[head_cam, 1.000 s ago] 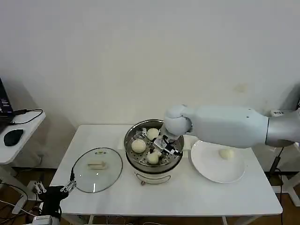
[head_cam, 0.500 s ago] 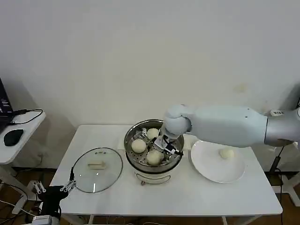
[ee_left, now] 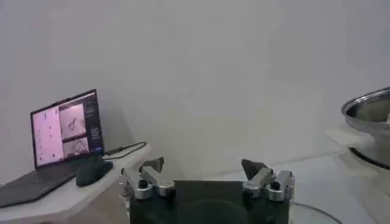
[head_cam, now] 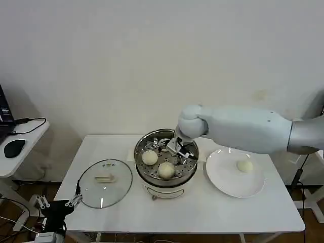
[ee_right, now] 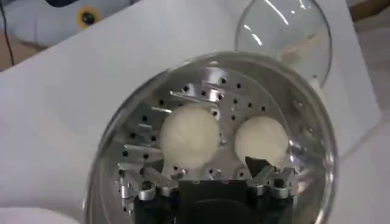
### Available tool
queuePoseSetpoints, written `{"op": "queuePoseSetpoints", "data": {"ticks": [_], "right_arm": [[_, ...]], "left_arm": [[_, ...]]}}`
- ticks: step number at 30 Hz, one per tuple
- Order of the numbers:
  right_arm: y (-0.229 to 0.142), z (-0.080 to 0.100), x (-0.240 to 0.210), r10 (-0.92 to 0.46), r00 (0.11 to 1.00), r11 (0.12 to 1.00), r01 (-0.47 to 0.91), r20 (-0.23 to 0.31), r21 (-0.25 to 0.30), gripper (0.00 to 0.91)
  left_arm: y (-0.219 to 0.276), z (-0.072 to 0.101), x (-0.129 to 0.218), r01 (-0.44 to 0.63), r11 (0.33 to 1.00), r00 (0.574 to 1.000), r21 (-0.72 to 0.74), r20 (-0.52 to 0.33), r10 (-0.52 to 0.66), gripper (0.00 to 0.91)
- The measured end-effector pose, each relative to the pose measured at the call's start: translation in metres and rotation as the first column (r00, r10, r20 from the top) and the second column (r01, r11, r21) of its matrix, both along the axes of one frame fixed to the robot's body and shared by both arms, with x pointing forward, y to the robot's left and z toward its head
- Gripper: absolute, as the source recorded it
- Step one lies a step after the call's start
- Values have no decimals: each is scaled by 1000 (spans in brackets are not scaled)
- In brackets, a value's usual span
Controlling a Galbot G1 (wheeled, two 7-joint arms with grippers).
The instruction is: Take steamed baozi put them in steamer then cover it.
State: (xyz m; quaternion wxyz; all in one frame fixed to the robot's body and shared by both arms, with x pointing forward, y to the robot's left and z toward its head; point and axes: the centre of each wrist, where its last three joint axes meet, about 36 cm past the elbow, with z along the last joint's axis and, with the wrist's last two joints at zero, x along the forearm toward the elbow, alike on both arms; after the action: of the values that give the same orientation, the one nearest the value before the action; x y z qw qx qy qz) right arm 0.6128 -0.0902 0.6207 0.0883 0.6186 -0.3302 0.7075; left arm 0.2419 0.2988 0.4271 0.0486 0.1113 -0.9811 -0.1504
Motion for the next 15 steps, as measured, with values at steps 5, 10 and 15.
{"op": "queuePoseSetpoints", "data": {"ticks": [5, 10, 15], "right_arm": [[-14, 20, 11, -62, 997, 997, 61, 34, 37, 907], [-48, 40, 18, -162, 984, 986, 159, 69, 49, 907], [-111, 47, 26, -303, 949, 953, 300, 88, 43, 907]], "left_arm": [[0, 1, 3, 8, 1000, 1000, 2, 4, -8, 907], [3, 1, 8, 12, 1000, 1000, 3, 2, -12, 907], [4, 1, 13, 23, 1000, 1000, 1, 2, -23, 907]]}}
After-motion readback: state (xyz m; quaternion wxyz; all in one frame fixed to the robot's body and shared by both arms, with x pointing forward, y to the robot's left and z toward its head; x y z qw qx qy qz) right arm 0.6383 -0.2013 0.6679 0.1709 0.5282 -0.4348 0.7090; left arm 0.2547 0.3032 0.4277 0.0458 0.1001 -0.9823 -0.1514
